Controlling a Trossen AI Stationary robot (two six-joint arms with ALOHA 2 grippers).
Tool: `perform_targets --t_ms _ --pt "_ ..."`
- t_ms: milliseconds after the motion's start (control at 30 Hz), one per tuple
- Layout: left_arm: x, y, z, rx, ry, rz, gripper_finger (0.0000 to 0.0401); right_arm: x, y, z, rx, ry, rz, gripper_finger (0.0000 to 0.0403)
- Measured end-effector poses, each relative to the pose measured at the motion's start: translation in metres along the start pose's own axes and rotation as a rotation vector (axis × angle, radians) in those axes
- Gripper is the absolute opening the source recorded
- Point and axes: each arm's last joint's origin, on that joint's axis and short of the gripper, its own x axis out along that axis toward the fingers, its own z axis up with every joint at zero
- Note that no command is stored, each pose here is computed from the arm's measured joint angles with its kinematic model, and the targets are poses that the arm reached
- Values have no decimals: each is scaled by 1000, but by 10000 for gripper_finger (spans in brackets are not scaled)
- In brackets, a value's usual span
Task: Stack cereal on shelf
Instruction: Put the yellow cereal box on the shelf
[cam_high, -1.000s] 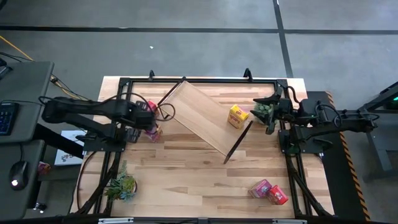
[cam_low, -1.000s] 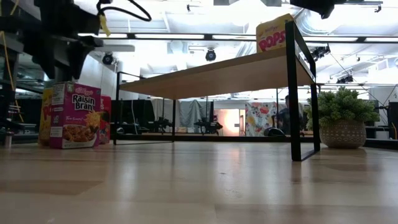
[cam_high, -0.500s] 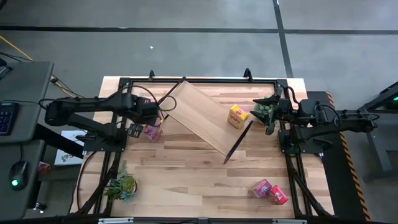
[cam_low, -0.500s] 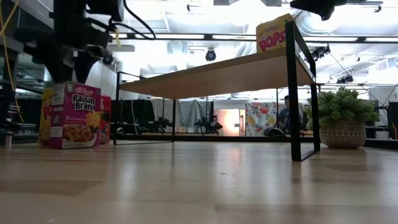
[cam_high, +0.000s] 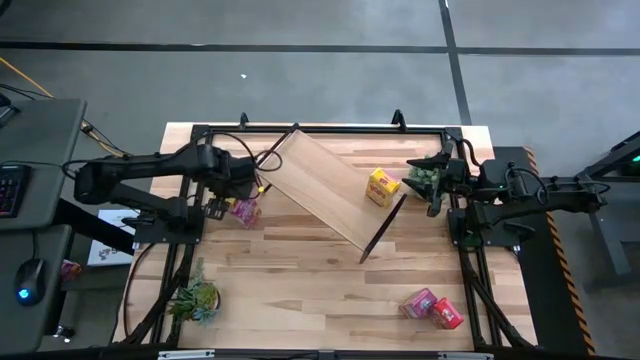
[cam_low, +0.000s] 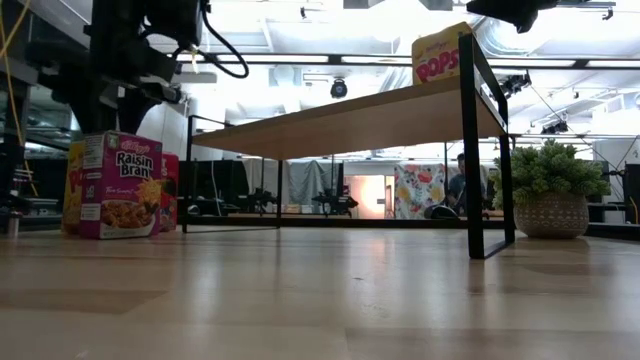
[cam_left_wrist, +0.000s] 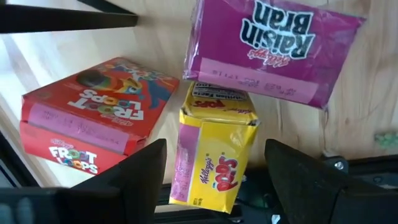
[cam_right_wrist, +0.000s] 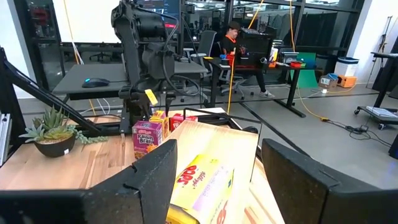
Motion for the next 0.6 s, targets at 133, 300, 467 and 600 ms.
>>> perform_targets --t_ms 133,300,467,600 --pt "3 1 2 8 25 -20 264 0 0 0 0 0 0 227" --pt "9 2 7 31 60 -40 264 0 0 0 0 1 0 227" --pt "13 3 10 50 82 -50 264 0 0 0 -2 5 0 227" --pt "17 4 13 56 114 -58 264 0 0 0 -2 5 0 227"
